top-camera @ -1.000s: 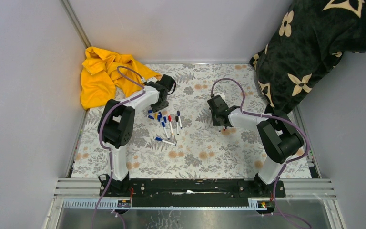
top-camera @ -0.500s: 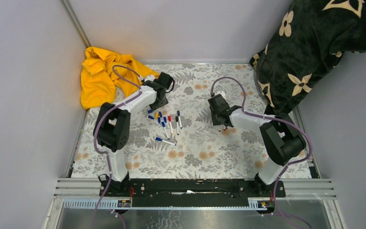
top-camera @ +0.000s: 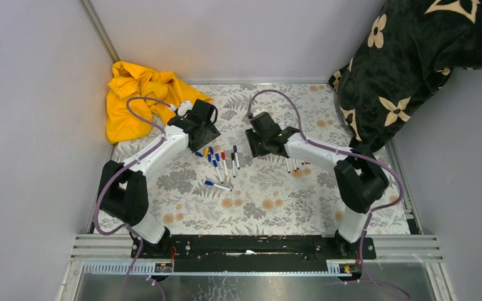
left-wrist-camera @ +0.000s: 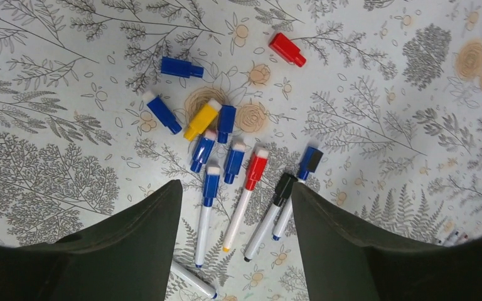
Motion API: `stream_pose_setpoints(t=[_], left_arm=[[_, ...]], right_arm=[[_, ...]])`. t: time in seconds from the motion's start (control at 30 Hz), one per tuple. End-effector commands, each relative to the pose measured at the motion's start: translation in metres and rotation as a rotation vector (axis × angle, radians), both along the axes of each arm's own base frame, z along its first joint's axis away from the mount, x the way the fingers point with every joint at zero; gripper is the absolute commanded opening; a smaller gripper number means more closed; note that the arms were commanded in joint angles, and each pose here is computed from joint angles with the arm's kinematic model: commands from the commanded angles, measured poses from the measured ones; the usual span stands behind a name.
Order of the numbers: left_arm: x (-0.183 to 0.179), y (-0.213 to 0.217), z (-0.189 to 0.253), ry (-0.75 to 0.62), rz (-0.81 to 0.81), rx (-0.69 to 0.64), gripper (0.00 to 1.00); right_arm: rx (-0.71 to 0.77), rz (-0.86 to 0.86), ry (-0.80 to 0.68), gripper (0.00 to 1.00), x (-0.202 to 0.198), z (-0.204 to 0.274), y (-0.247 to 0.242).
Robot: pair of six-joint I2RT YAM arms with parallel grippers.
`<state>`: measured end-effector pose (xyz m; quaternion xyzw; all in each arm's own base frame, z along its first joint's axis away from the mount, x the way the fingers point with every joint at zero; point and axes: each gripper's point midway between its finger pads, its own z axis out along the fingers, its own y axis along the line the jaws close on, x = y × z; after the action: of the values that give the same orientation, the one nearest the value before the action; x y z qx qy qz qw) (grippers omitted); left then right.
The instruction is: Open the pen caps
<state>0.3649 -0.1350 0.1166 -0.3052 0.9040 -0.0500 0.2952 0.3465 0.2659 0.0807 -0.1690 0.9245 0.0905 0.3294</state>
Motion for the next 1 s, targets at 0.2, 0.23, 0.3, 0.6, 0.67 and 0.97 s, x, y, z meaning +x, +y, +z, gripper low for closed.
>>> stream_pose_setpoints(t=[0.2, 0.23, 0.3, 0.6, 0.67, 0.97], left_arm=[[-0.009, -0.003, 0.034, -0.104, 0.002, -0.099, 0.72], [-0.010, -0.003, 0.035, -0.107, 0.000, -0.102, 0.72], [-0.012, -0.003, 0.038, -0.114, -0.001, -0.106, 0.72], [-0.015, -0.001, 0.052, -0.153, -0.007, -0.115, 0.72], [-0.014, -0.001, 0.055, -0.161, -0.010, -0.114, 0.72], [-0.013, 0.004, 0.061, -0.187, -0.012, -0.095, 0.73]], right_arm=[[0.002, 0.127, 0.099, 0.51, -0.015, -0.018, 0.081], [-0.002, 0.128, 0.098, 0.51, -0.014, -0.019, 0.084], [-0.021, 0.123, 0.105, 0.51, -0.013, -0.023, 0.088], [-0.065, 0.096, 0.118, 0.50, -0.009, -0.041, 0.094], [-0.079, 0.089, 0.117, 0.50, -0.007, -0.044, 0.093], [-0.129, 0.071, 0.111, 0.49, -0.001, -0.054, 0.089]])
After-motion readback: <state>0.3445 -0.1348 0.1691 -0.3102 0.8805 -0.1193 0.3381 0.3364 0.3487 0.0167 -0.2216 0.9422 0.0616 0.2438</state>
